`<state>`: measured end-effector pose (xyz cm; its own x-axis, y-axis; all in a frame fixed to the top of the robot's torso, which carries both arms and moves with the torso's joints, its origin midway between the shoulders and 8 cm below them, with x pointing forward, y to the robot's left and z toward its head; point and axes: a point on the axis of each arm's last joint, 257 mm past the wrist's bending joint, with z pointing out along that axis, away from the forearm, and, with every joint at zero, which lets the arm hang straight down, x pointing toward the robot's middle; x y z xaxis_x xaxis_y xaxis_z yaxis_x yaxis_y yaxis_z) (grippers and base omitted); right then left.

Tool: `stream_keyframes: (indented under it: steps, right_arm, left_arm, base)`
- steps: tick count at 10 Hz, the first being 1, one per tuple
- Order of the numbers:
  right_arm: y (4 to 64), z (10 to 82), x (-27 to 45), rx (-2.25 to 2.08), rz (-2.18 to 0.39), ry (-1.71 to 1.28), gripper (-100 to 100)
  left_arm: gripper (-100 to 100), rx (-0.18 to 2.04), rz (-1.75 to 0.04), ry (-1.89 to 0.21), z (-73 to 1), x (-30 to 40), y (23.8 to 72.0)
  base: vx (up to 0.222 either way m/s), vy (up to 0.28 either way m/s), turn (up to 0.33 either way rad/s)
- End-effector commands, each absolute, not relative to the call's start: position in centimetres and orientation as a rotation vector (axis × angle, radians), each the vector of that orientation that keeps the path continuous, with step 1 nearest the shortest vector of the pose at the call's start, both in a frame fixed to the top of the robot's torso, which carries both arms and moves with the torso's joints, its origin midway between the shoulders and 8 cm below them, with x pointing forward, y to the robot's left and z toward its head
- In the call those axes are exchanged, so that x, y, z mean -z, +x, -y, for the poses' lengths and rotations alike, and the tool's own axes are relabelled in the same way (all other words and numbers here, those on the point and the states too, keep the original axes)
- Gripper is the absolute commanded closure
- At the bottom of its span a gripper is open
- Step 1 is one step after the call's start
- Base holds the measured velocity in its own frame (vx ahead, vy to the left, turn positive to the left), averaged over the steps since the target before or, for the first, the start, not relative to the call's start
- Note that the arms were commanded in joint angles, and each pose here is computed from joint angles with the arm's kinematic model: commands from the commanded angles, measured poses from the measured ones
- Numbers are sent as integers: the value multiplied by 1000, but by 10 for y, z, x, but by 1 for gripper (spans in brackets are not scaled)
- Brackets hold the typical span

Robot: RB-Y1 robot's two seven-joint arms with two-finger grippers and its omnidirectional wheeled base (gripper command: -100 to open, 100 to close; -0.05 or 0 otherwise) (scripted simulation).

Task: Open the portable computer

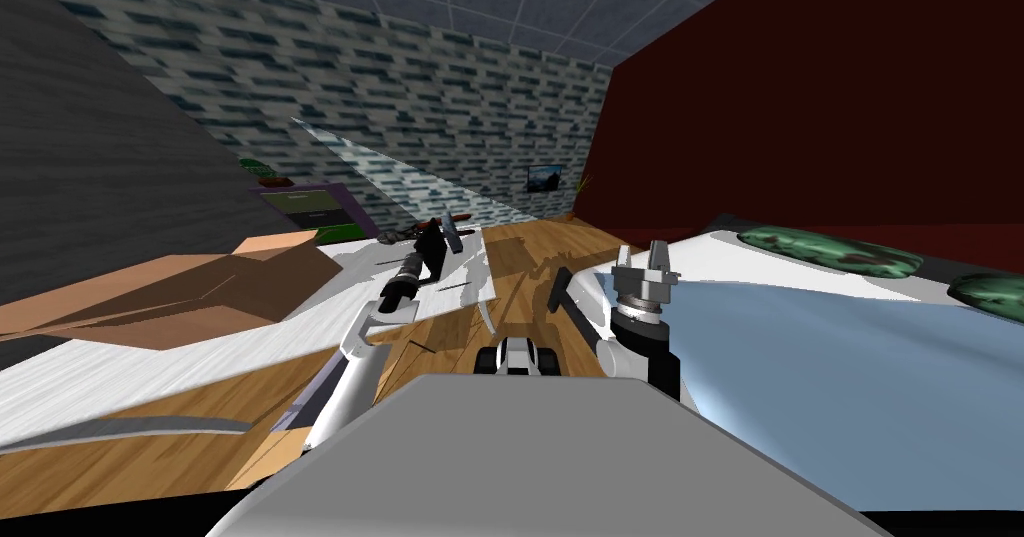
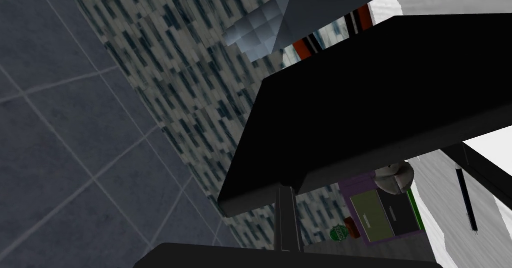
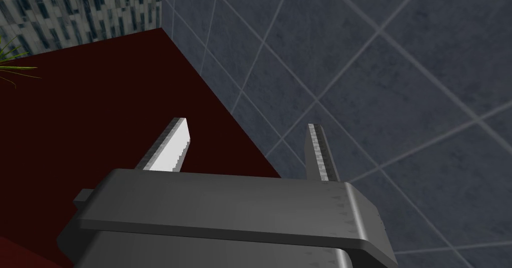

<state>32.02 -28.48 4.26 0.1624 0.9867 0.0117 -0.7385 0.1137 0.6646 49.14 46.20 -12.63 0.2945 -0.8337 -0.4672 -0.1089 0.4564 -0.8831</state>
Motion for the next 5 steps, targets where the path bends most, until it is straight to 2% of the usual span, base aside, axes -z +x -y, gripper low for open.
stream_keyframes:
  steps: [1, 4, 5]
  right_arm:
    - [320, 285, -43, -1345, -501, 609, 0]
    - [320, 285, -43, -1345, -501, 609, 0]
    - [320, 285, -43, -1345, -501, 609, 0]
  left_arm:
    - [100, 735, -1123, -1102, -454, 129, 497]
    - [100, 862, -1048, -1196, -445, 131, 503]
    - [100, 836, -1065, -1176, -447, 131, 502]
  base:
    - [-45, 132, 44]
    - [-43, 130, 47]
    - [-8, 54, 3]
